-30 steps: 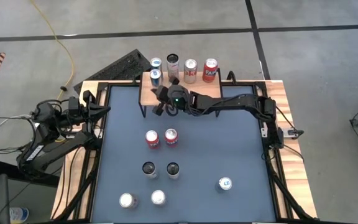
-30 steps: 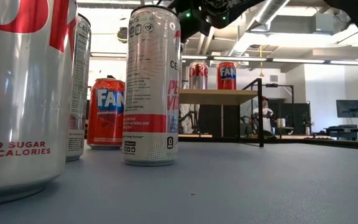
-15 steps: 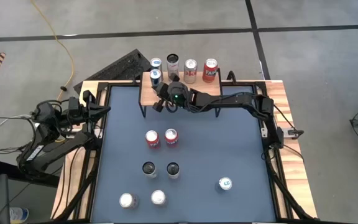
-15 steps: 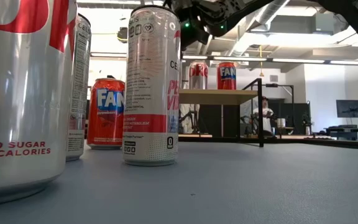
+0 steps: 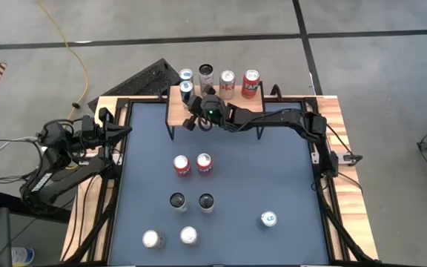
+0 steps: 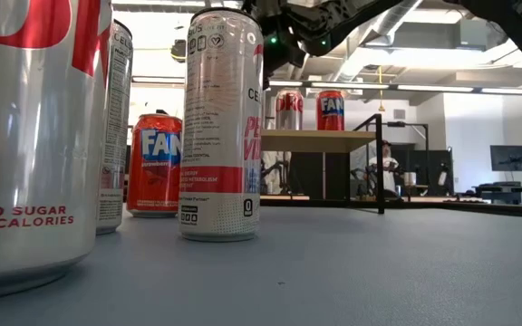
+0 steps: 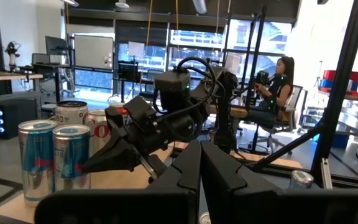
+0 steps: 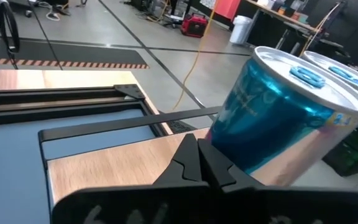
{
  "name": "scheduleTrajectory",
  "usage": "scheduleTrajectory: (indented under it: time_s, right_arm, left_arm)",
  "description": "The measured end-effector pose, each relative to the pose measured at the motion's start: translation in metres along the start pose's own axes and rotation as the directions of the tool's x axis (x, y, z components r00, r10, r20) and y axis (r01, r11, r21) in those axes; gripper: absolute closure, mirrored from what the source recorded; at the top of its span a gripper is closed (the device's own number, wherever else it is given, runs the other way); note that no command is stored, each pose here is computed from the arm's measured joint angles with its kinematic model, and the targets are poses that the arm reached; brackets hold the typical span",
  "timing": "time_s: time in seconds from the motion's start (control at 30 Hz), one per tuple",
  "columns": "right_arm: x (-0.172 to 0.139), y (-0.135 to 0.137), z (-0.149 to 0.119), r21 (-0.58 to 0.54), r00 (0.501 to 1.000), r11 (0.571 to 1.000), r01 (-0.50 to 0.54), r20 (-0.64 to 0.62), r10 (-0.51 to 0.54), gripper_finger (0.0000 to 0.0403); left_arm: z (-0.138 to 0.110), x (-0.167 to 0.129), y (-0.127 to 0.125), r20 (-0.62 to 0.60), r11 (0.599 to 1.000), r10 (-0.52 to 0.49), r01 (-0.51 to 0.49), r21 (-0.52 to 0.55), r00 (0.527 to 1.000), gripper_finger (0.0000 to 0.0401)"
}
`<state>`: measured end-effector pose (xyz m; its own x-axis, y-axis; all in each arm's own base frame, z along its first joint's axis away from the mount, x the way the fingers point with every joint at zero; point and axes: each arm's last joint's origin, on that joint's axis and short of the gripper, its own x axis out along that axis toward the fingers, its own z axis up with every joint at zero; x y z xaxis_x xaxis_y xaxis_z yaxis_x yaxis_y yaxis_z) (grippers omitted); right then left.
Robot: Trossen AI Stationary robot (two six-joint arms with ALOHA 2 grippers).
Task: Place canned beverage on shelf
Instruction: Put the top blue soda can on the shelf aligned with the other blue soda can
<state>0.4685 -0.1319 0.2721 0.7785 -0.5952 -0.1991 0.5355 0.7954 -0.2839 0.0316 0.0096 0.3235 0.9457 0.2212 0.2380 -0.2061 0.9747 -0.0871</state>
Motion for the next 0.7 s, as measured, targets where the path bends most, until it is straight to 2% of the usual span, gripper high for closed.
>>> scheduleTrajectory:
  time_s: [0.2, 0.4, 0.53, 0.7]
  right_arm:
    - [-0.007, 0.013, 0.005, -0.048, 0.999, 0.998, -0.036, 0.013, 0.037, 0.0403]
    - [-0.043, 0.03, 0.029, -0.136, 0.994, 0.985, -0.105, -0.024, 0.102, 0.0403]
    - [-0.042, 0.026, 0.025, -0.19, 0.998, 0.982, -0.005, -0.07, -0.008, 0.0403]
    - [-0.032, 0.011, 0.016, -0.166, 0.992, 0.986, 0.03, -0.113, -0.049, 0.0403]
  left_arm:
    - [0.0, 0.0, 0.0, 0.0, 1.0, 0.0, 0.0, 0.003, 1.0, 0.0401]
    - [0.0, 0.0, 0.0, -0.003, 1.0, -0.006, 0.006, 0.0, 1.0, 0.0401]
    - [0.0, 0.0, 0.0, -0.004, 1.0, -0.006, 0.006, 0.0, 1.0, 0.0401]
    - [-0.001, 0.0, 0.0, -0.015, 1.0, -0.004, 0.004, 0.002, 1.0, 0.0401]
